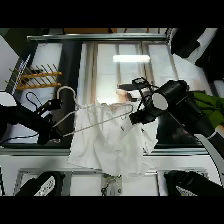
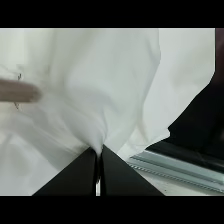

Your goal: Fold the clothes and pants, and hang the long-sleeved shirts on hangers.

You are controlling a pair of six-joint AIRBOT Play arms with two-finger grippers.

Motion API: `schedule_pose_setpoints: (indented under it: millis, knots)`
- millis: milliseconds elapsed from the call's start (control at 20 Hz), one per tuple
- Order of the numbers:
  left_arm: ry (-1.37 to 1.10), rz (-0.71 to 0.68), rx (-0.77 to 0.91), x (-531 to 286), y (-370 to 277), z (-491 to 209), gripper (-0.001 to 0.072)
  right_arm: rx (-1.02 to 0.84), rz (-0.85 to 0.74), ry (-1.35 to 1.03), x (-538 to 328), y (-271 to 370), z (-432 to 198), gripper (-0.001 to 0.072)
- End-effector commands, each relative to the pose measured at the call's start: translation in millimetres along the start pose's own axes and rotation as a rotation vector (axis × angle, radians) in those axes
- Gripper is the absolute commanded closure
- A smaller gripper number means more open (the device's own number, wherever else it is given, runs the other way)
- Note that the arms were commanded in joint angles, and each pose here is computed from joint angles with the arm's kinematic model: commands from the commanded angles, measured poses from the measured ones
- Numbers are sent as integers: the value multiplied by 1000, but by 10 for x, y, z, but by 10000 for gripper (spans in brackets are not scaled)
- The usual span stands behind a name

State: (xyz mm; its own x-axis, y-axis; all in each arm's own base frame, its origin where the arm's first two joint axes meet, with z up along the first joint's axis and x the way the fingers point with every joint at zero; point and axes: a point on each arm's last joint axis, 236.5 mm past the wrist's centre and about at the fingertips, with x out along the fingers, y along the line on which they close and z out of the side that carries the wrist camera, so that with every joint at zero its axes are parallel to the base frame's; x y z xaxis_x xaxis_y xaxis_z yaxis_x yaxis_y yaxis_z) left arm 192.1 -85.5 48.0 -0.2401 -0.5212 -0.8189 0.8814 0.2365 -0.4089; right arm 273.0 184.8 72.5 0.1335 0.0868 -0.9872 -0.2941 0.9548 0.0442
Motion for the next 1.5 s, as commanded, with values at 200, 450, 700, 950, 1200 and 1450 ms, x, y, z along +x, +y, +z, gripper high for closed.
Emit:
schedule_pose_setpoints:
  millis: [200,450,700,950,1200,1450]
  knots:
    - [39,-63,36,374,-132,-16,692,70,12,-37,-90,-115,128,693]
    - [22,38,34,432,88,115,692,70,11,-37,-90,-115,127,693]
    - [15,60,22,431,139,137,692,70,11,-37,-90,-115,126,693]
    - [-3,75,-23,365,200,73,692,69,2,-7,-88,-134,56,693]
    - [16,49,17,431,114,129,692,70,2,-9,-88,-136,61,693]
    - [53,9,87,562,-43,239,692,71,-9,-12,-88,-162,67,693]
